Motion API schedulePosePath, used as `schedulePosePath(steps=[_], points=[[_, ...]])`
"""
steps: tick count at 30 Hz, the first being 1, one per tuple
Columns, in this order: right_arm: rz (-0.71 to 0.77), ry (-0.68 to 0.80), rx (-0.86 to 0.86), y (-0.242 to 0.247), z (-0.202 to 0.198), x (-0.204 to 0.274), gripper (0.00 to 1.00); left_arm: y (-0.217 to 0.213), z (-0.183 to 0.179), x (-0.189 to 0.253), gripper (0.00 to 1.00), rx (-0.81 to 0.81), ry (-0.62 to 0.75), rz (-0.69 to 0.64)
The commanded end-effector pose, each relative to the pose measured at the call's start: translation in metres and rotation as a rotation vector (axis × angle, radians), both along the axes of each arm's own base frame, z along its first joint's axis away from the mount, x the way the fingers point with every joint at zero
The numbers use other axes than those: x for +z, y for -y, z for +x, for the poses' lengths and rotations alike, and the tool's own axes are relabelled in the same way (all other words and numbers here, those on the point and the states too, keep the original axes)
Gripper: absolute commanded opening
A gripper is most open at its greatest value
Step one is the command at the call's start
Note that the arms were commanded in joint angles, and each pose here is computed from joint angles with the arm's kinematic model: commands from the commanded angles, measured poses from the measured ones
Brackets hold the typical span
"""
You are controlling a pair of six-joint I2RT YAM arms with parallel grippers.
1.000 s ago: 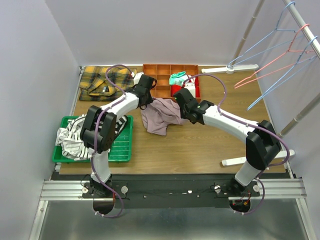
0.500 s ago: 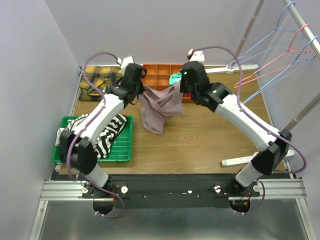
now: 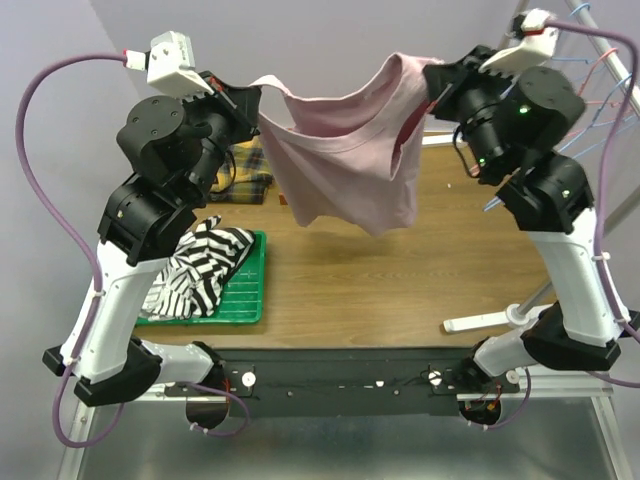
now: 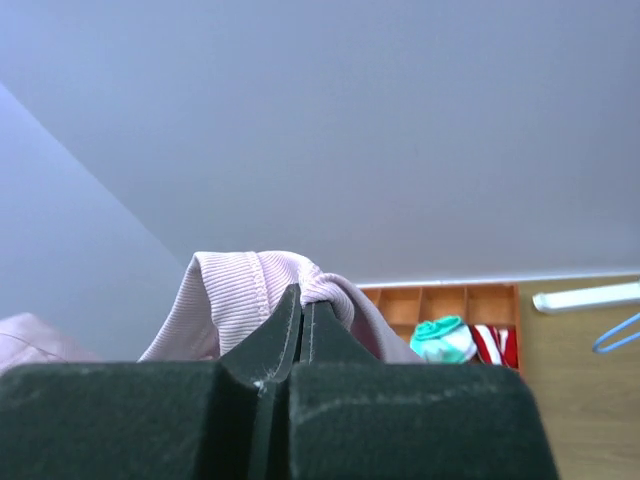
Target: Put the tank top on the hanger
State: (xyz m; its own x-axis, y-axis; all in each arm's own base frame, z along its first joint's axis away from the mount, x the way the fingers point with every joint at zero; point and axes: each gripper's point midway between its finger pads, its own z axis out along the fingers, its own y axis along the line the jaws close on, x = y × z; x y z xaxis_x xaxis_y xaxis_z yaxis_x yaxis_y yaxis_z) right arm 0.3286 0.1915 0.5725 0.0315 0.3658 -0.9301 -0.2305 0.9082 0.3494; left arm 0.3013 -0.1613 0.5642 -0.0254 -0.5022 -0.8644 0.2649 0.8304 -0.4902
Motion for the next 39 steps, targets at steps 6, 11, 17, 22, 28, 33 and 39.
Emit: schedulePosePath(steps=[6,11,17,22,28,33,39], points=[[-0.086,-0.133,0.048,-0.016,0.005,-0.064,0.01,0.016,0.013,-0.082,0.0,-0.003,-0.173,0.116],[-0.12,-0.39,0.095,-0.025,-0.008,-0.216,0.1,0.052,0.008,-0.237,0.0,-0.142,-0.371,0.132],[-0.209,-0.59,0.096,-0.005,-0.042,-0.336,0.52,0.062,0.001,-0.298,0.36,-0.207,-0.379,0.12],[-0.201,-0.596,0.133,-0.004,-0.053,-0.346,0.7,0.058,0.018,-0.238,0.54,-0.177,-0.256,0.161],[-0.148,-0.691,0.219,-0.017,-0.072,-0.405,0.72,0.103,0.043,-0.136,0.58,-0.346,-0.001,0.261],[-0.101,-0.688,0.26,-0.019,-0.082,-0.427,0.71,0.155,0.059,-0.101,0.59,-0.536,0.147,0.357],[-0.135,-0.739,0.216,-0.002,-0.096,-0.464,0.72,0.216,0.059,-0.117,0.57,-0.768,0.176,0.344]])
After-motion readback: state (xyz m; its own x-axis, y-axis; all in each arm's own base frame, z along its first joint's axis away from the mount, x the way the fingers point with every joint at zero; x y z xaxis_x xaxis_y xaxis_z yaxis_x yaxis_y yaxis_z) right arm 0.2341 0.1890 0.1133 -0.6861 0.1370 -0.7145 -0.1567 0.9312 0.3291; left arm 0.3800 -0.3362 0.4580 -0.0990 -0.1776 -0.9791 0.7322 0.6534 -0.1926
